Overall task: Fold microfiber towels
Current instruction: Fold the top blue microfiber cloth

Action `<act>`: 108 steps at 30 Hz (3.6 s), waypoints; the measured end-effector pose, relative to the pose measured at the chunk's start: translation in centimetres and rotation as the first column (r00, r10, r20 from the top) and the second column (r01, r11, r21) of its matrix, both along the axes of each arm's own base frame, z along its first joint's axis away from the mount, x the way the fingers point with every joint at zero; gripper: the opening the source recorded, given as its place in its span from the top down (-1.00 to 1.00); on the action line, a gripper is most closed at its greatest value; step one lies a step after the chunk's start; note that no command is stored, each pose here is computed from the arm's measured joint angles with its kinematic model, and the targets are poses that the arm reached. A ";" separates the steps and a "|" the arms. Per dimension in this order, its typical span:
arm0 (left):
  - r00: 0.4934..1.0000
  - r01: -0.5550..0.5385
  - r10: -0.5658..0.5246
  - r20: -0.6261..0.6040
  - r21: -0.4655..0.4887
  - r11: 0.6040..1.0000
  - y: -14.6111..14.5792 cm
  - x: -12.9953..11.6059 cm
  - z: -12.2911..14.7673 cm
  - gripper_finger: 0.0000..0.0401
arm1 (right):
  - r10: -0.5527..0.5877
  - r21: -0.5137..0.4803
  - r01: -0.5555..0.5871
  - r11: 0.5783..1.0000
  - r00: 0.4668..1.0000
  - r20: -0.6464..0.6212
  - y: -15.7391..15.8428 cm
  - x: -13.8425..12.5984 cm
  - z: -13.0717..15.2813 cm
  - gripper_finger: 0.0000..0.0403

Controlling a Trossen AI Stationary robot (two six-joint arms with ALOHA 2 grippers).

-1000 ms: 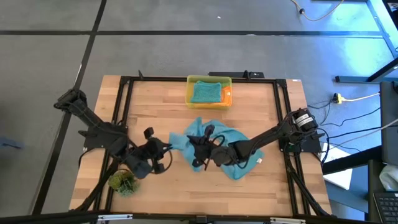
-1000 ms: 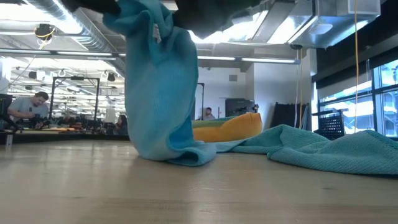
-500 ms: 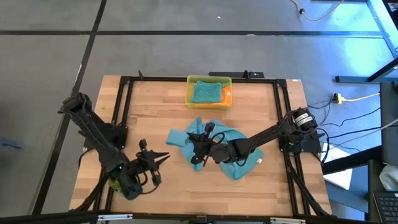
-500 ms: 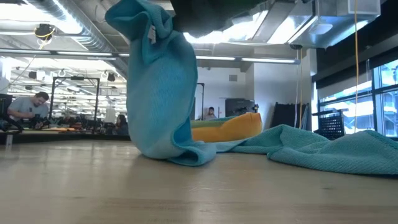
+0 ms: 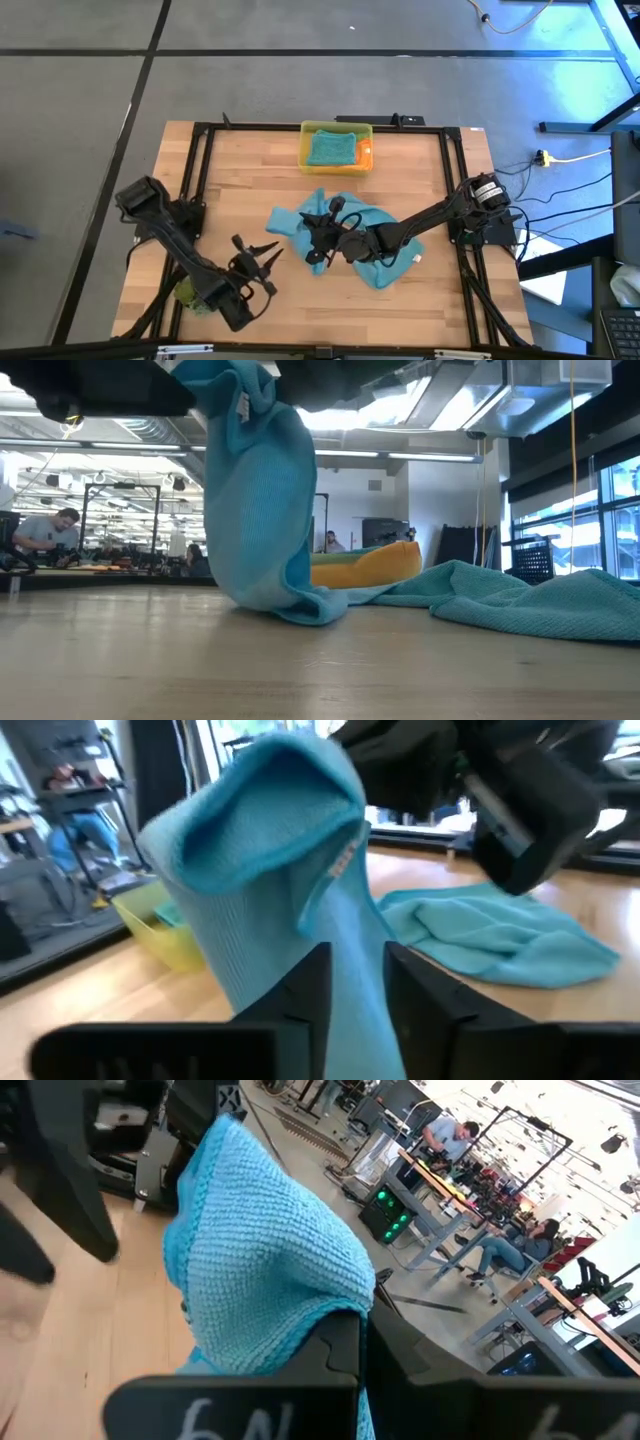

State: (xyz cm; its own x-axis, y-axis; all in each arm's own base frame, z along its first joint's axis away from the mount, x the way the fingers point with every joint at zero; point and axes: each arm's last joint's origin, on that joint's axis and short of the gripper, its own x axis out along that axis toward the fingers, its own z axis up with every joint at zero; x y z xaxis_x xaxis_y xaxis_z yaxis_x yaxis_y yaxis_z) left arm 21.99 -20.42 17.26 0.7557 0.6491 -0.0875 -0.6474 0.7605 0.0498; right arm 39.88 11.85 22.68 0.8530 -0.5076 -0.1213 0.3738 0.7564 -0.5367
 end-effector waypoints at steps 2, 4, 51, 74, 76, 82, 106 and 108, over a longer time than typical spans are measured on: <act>1.000 -0.018 0.018 -0.008 0.011 1.000 0.3 0.4 -0.4 0.48 | 0.000 0.000 0.000 1.000 1.000 0.000 0.0 0.0 0.0 0.99; 0.999 -0.043 0.043 -0.010 0.012 0.999 0.9 0.9 -0.5 0.38 | 0.000 0.001 0.000 1.000 1.000 0.001 0.0 0.0 0.0 0.99; 0.984 -0.118 0.125 -0.123 0.063 0.991 3.4 4.5 0.2 0.96 | 0.000 0.005 0.000 1.000 1.000 0.006 0.0 0.0 0.0 0.98; 0.900 0.090 -0.128 -0.416 -0.108 0.990 5.1 -1.9 6.9 1.00 | -0.021 -0.028 0.020 0.999 1.000 -0.010 0.0 -2.3 4.1 0.97; 0.903 0.086 -0.123 -0.412 -0.108 0.990 6.0 -2.6 7.9 1.00 | -0.013 -0.028 0.013 1.000 1.000 -0.020 -0.1 -2.9 4.8 0.97; 0.907 0.085 -0.130 -0.400 -0.128 0.988 8.2 -4.8 11.6 1.00 | 0.011 0.020 -0.011 1.000 0.999 -0.034 -1.1 -5.5 8.0 0.96; 0.843 0.022 0.076 -0.533 0.176 0.984 17.0 -8.4 28.0 1.00 | 0.206 0.251 -0.232 0.940 0.970 0.126 -11.5 -11.1 15.6 0.98; 0.813 0.077 0.024 -0.582 0.147 0.986 16.7 -8.2 27.3 1.00 | 0.266 0.265 -0.282 0.922 0.959 0.098 -11.6 -11.0 15.3 0.98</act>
State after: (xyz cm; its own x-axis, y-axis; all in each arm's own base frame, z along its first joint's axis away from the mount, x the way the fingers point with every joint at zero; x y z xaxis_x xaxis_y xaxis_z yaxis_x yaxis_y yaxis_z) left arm 13.81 -3.68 44.59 0.6134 0.6724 -0.4143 -0.4391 0.7264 0.5288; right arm 28.88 0.27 37.97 0.9639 -0.2072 -0.1674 0.1556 0.9480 -0.2778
